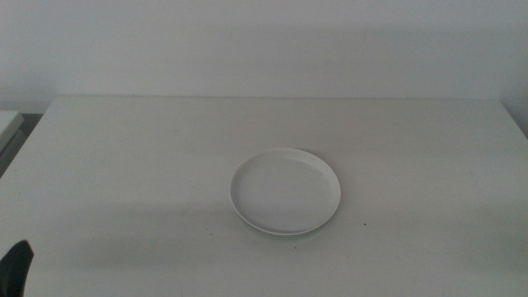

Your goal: Stack the three bowls on top of each other.

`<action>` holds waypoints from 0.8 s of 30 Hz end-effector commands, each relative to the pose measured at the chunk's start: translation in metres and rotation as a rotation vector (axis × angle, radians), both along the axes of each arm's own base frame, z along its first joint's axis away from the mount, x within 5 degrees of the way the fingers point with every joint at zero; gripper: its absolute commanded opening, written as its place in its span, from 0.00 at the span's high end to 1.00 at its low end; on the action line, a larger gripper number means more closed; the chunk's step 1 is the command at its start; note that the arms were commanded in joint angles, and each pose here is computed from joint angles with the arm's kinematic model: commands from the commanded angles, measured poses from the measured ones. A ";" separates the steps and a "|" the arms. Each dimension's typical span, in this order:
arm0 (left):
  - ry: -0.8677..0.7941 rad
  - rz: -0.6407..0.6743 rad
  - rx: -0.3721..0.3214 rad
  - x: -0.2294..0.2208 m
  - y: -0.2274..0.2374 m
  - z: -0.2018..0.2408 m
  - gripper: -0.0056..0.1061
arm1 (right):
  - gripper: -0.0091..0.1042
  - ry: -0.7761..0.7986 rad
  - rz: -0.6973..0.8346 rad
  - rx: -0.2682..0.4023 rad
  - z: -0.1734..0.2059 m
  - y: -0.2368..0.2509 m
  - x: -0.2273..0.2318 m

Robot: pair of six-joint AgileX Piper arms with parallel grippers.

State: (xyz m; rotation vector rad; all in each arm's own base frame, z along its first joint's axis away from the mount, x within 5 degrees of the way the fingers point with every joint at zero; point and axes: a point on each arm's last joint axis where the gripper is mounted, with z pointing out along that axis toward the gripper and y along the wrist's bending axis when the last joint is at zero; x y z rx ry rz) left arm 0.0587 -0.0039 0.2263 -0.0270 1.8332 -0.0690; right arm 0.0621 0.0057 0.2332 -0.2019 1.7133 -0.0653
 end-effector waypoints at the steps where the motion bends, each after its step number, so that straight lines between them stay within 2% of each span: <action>1: -0.084 0.009 0.008 -0.005 0.001 -0.010 0.11 | 0.15 -0.004 -0.007 -0.015 -0.023 -0.001 -0.003; 5: -0.074 0.013 0.007 -0.006 0.001 -0.029 0.11 | 0.15 0.011 -0.008 -0.029 -0.043 -0.001 -0.007; 6: -0.070 0.013 0.007 -0.005 0.001 -0.031 0.11 | 0.15 0.084 -0.001 -0.050 -0.050 -0.001 -0.008; 7: -0.071 0.015 0.007 -0.005 0.001 -0.033 0.11 | 0.15 0.091 -0.003 -0.053 -0.050 -0.001 -0.009; 10: -0.110 0.025 0.007 -0.003 0.002 -0.035 0.11 | 0.15 0.041 -0.012 -0.052 -0.046 -0.002 -0.008; 14: -0.072 0.019 0.015 -0.004 0.002 -0.038 0.11 | 0.15 -0.042 -0.024 -0.049 -0.038 -0.003 -0.006; 21: -0.080 0.020 0.016 -0.004 0.002 -0.038 0.11 | 0.15 -0.038 -0.023 -0.049 -0.039 -0.002 -0.006; 24: -0.080 0.020 0.016 -0.004 0.002 -0.038 0.11 | 0.15 -0.038 -0.021 -0.016 -0.039 -0.002 -0.006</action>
